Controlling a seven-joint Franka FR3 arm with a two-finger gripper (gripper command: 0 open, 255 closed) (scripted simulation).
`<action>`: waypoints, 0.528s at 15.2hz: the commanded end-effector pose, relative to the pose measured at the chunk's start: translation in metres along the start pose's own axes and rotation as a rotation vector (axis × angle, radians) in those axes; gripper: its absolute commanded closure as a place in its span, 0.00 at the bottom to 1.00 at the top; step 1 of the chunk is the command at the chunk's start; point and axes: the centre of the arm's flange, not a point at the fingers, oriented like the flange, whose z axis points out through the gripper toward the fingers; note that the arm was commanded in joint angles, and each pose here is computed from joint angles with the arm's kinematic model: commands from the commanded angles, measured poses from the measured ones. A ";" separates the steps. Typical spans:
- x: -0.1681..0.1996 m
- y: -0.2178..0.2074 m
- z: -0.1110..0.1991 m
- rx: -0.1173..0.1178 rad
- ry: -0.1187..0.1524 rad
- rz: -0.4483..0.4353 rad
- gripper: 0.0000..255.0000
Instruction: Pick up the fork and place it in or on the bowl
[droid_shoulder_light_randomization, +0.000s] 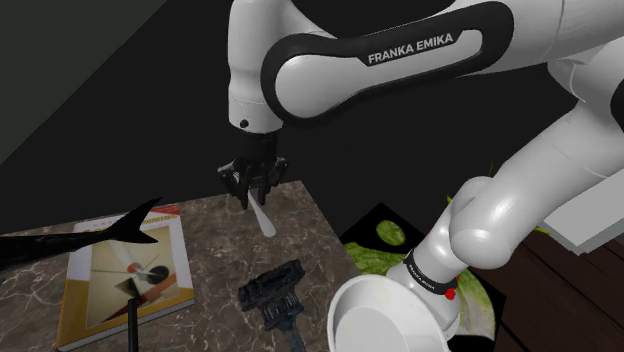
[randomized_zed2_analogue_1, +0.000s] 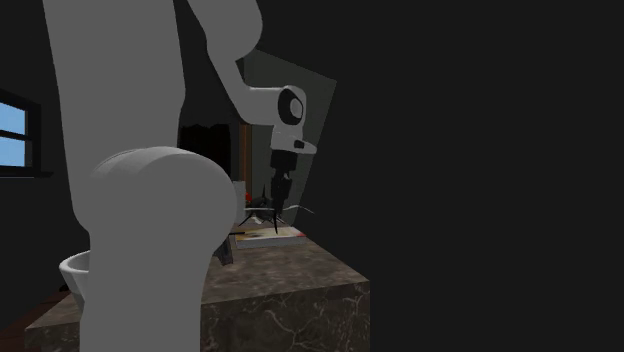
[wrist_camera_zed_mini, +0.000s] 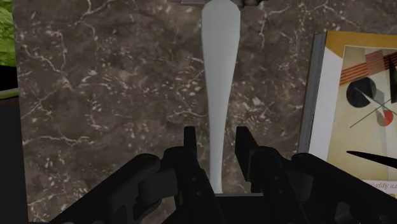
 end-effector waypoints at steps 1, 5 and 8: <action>-0.002 0.000 -0.011 0.000 0.000 0.000 1.00; -0.005 0.000 -0.032 0.000 0.000 0.000 1.00; -0.029 0.009 -0.030 0.000 0.000 0.000 1.00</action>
